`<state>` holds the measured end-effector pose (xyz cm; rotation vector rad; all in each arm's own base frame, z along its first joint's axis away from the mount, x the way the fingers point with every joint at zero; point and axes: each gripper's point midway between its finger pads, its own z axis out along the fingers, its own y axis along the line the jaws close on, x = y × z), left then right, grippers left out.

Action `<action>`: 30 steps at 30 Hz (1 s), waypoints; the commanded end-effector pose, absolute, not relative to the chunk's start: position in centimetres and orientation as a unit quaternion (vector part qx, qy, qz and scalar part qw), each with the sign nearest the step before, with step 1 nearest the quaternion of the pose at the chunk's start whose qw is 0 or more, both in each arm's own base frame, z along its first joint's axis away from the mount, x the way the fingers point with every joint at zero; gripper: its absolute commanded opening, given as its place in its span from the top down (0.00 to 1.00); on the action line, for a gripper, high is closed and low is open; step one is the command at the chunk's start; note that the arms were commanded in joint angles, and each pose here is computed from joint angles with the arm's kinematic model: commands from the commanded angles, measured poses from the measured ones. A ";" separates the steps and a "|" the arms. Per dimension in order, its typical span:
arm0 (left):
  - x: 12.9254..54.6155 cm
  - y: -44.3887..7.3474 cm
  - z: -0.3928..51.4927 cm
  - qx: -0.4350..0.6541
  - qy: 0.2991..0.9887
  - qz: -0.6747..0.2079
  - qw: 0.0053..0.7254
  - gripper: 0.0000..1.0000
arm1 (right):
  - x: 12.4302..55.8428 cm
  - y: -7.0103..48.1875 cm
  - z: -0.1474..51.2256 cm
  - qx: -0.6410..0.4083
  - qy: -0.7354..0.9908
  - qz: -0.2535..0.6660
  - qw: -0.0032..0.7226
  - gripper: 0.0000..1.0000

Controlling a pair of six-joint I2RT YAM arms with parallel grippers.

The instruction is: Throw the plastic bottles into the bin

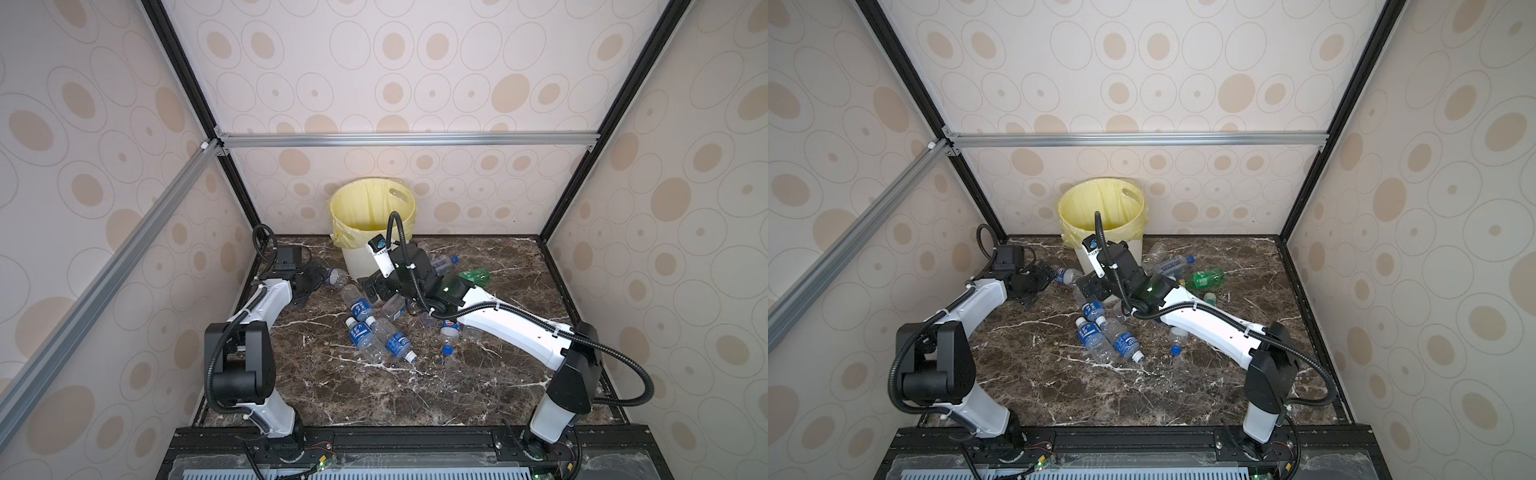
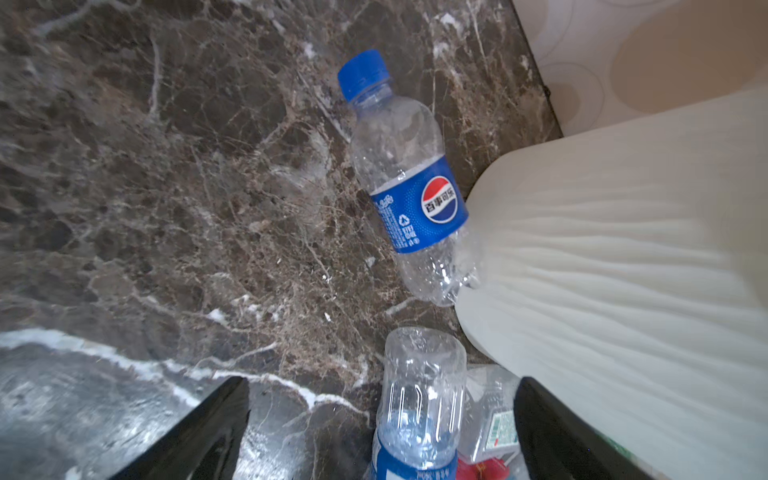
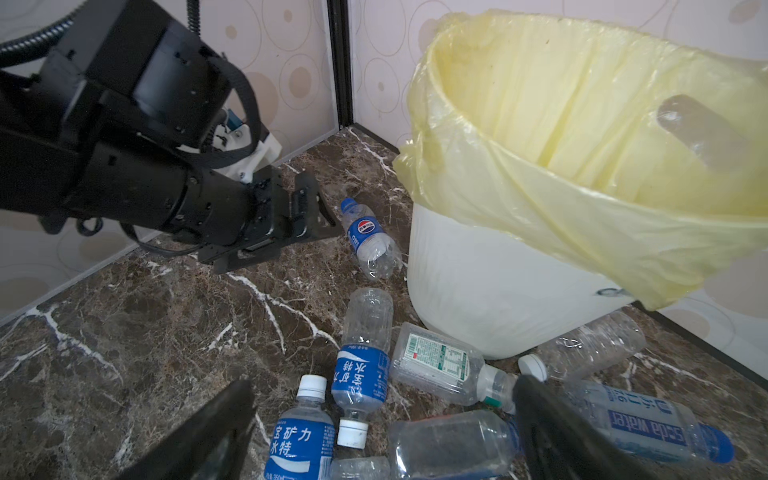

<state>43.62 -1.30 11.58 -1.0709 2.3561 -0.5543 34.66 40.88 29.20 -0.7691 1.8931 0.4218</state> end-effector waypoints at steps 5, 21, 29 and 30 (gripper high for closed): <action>48.4 -0.8 11.5 -0.414 0.849 -0.225 0.241 0.01 | 34.8 42.5 26.9 -0.325 0.786 0.176 0.496 0.00; 53.4 1.6 6.5 -0.456 0.832 -0.222 0.224 0.07 | 34.4 41.1 24.8 -0.328 0.793 0.152 0.491 0.00; 53.9 2.3 4.9 -0.461 0.835 -0.201 0.222 0.13 | 35.0 41.8 24.7 -0.329 0.790 0.149 0.496 0.00; 54.0 2.2 4.8 -0.459 0.836 -0.204 0.223 0.16 | 35.1 42.0 24.6 -0.330 0.789 0.149 0.496 0.00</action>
